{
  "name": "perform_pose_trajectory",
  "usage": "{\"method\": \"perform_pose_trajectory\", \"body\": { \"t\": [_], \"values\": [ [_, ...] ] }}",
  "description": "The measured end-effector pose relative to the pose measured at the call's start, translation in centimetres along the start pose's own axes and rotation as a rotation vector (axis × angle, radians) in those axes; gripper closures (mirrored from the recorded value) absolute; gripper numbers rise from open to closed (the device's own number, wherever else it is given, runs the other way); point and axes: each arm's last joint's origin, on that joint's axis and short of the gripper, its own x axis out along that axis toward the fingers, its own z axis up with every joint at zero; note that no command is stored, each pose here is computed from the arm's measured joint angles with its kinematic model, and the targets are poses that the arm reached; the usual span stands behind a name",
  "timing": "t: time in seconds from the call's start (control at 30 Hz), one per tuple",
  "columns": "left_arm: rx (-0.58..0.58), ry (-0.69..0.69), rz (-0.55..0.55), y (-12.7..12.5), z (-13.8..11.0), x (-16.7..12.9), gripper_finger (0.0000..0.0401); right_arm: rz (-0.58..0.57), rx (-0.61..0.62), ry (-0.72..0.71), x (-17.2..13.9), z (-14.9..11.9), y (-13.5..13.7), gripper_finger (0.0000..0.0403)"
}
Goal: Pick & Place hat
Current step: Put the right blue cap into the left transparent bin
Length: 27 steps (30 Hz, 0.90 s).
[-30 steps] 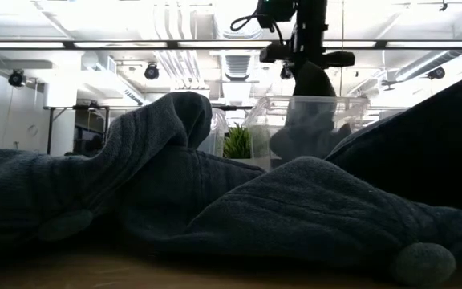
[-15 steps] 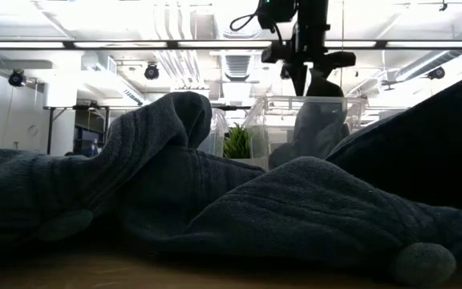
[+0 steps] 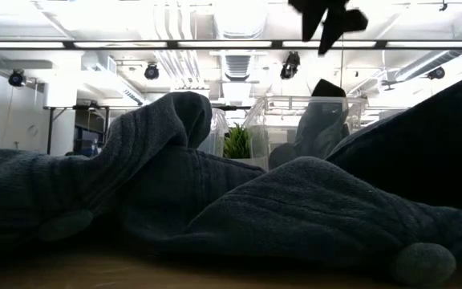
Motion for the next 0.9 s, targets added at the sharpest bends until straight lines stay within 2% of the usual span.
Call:
{"method": "perform_pose_trajectory", "body": {
  "t": [0.2,0.4,0.67,0.9],
  "values": [
    [0.005,0.017,0.002,0.0,0.1,0.3,0.0268,0.113,-0.094,-0.006,-3.1,-3.5,1.3,0.0179],
    [0.004,0.017,0.002,0.0,0.1,0.3,0.0268,0.061,-0.210,0.156,-3.1,-7.1,1.8,0.0183],
    [0.000,0.015,0.002,0.0,0.0,0.2,0.0268,0.000,-0.365,0.249,0.2,-10.9,3.1,0.0184],
    [0.000,0.017,0.002,0.0,0.1,0.3,0.0268,0.012,-0.386,0.245,4.8,-13.6,3.1,0.0184]
  ]
}}
